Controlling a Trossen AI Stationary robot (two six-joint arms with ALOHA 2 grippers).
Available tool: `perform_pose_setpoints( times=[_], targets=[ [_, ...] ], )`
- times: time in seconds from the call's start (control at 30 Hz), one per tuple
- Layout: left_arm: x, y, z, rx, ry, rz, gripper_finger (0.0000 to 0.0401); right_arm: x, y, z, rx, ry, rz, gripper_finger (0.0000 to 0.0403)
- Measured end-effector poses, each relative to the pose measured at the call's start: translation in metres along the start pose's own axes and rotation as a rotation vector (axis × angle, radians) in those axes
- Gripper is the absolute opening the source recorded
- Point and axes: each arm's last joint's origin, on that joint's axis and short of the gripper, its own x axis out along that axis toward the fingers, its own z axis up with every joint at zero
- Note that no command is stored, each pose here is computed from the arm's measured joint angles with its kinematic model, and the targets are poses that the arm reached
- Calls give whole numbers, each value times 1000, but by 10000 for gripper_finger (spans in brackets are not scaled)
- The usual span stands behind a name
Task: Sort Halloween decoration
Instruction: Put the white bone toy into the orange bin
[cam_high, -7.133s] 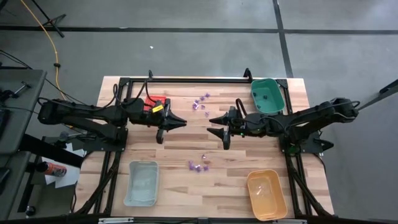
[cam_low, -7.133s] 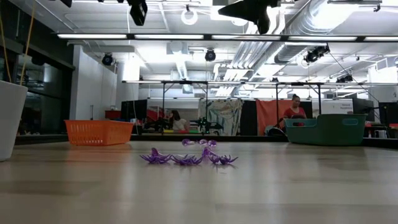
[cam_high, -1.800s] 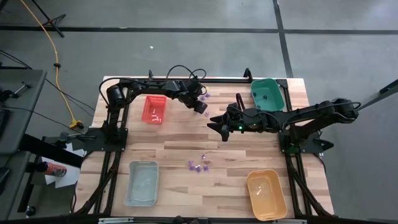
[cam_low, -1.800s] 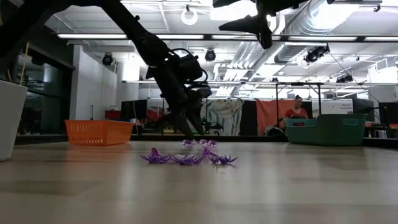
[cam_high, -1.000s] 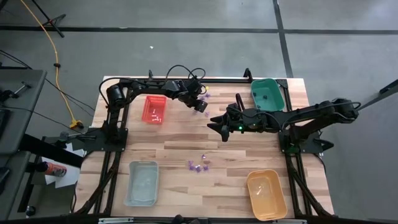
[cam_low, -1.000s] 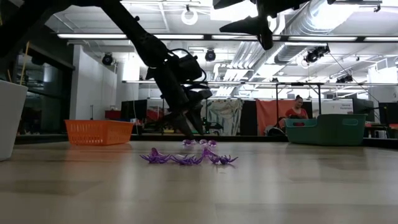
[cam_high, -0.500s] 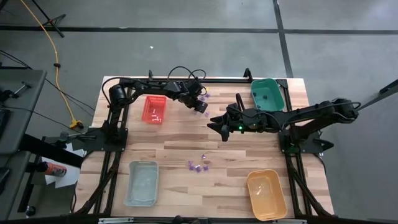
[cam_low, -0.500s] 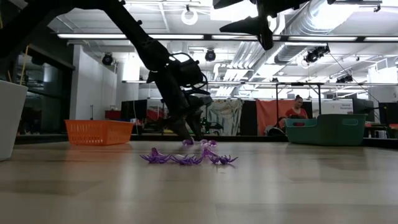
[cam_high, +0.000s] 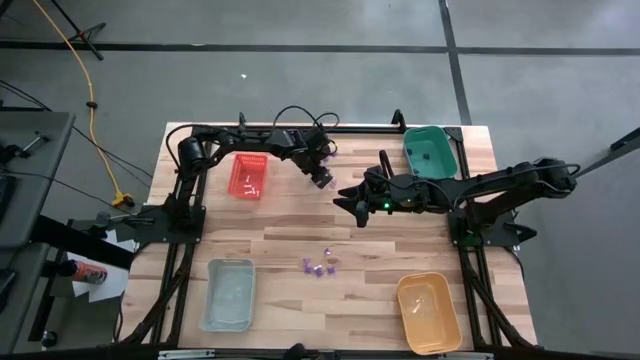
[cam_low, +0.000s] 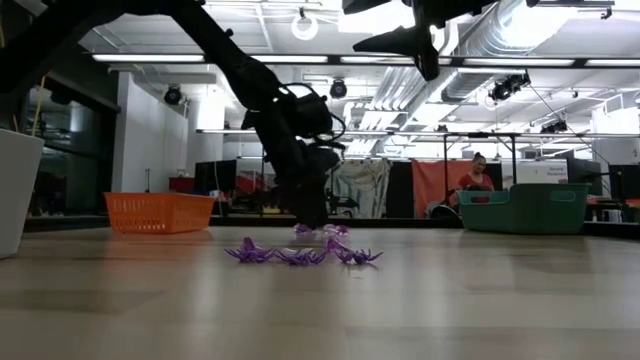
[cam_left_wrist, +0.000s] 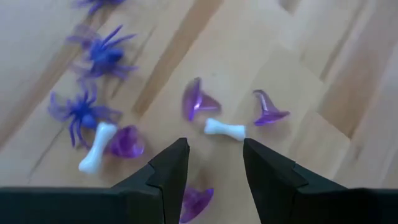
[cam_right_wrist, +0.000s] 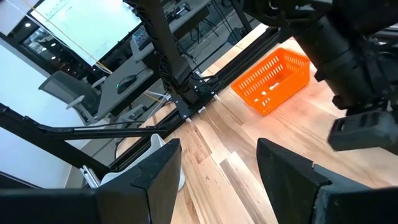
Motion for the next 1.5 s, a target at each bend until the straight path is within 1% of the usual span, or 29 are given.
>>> perform_pose_setpoints(
  times=[0.1,0.27,0.4,0.5,0.57,0.63,0.77,0.8,0.93,1.03,1.13,1.5],
  targets=[
    [0,-5,0,71,0,-10,145,0,0,-1,-2,5,-5,204],
    [3,-17,0,108,-20,-8,145,0,-1,-1,-3,8,-7,204],
    [5,-31,-3,276,-26,-10,145,0,-1,-1,-4,10,-8,204],
    [6,-39,-6,364,-26,78,144,0,-1,-1,-3,11,-9,204],
    [7,-42,-6,374,-37,159,135,0,-1,-1,3,11,-9,204],
    [7,-43,-4,347,-68,184,111,0,-1,-1,4,11,-9,204],
    [1,-43,3,247,-138,166,24,0,-1,-1,7,11,-9,204],
    [0,-42,5,223,-151,162,12,0,-1,-1,6,11,-9,204],
    [3,-30,5,108,-147,170,4,0,-1,-1,6,12,-10,204],
    [10,-18,2,14,-104,115,1,0,-1,-1,6,12,-11,204],
    [13,-13,2,-4,-92,72,1,0,-1,-1,6,13,-12,204],
    [15,-18,-2,8,-56,63,0,0,-2,-2,24,15,-17,204]
  ],
)
